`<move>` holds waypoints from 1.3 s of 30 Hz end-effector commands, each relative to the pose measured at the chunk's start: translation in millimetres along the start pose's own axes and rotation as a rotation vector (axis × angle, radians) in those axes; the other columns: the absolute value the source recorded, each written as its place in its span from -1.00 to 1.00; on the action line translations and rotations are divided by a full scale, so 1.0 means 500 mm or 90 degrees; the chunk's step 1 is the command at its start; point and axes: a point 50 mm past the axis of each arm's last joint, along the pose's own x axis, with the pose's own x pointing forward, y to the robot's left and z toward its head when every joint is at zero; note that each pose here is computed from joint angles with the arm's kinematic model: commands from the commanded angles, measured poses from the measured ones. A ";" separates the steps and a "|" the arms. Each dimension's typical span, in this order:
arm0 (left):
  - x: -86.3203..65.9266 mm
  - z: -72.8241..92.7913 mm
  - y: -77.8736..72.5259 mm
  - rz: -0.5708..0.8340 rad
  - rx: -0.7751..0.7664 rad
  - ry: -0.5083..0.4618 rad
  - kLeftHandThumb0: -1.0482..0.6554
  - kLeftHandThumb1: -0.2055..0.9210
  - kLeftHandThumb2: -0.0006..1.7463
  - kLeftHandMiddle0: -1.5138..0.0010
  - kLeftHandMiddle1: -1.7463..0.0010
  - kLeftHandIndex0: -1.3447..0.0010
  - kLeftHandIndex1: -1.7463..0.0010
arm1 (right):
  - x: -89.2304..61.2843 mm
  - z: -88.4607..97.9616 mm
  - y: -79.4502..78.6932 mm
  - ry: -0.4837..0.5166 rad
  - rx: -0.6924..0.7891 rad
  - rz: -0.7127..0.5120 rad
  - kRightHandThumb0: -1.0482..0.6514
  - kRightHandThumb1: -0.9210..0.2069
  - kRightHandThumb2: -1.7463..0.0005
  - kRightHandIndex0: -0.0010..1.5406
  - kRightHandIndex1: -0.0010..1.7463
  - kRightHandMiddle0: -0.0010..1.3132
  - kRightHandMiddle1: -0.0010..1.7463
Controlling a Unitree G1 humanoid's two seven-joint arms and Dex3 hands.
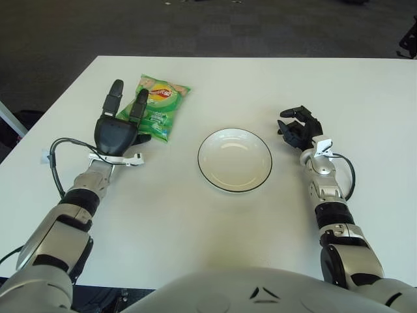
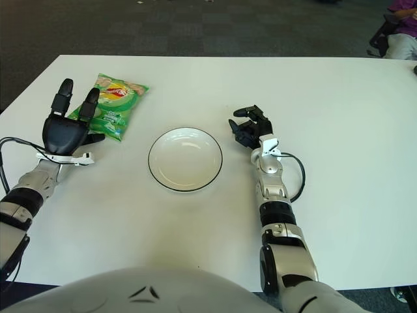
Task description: Put the snack into the plate.
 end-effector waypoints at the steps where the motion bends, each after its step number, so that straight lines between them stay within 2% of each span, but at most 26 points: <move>1: 0.006 0.003 -0.002 0.014 0.005 -0.017 -0.37 0.76 -0.99 1.00 1.00 0.87 0.98 | 0.003 0.001 -0.008 -0.002 -0.001 -0.003 0.22 -0.68 0.45 -0.14 0.59 -0.22 0.40; 11: 0.011 0.010 -0.006 -0.019 -0.014 -0.073 -0.42 0.76 -0.99 1.00 1.00 0.89 0.99 | 0.002 0.002 -0.007 -0.002 -0.009 0.004 0.22 -0.72 0.48 -0.16 0.60 -0.24 0.40; 18: 0.017 0.006 -0.007 -0.101 -0.033 -0.131 -0.40 0.75 -1.00 1.00 1.00 0.87 0.99 | 0.002 0.003 -0.007 -0.001 -0.013 0.005 0.22 -0.73 0.49 -0.16 0.59 -0.24 0.40; 24: 0.033 -0.002 -0.004 -0.187 -0.081 -0.151 -0.36 0.74 -1.00 0.97 0.99 0.83 0.97 | 0.002 0.003 -0.007 -0.001 -0.014 0.006 0.22 -0.73 0.50 -0.16 0.59 -0.25 0.40; 32: 0.057 -0.010 -0.014 -0.324 -0.099 -0.162 -0.21 0.70 -1.00 0.65 0.96 0.57 0.93 | 0.001 0.003 -0.006 -0.001 -0.016 0.008 0.22 -0.79 0.57 -0.15 0.57 -0.25 0.40; 39: 0.062 -0.010 -0.012 -0.348 -0.135 -0.152 -0.04 0.78 -0.99 0.31 0.97 0.23 0.92 | -0.001 0.004 -0.006 -0.001 -0.019 0.010 0.22 -0.81 0.59 -0.15 0.56 -0.26 0.40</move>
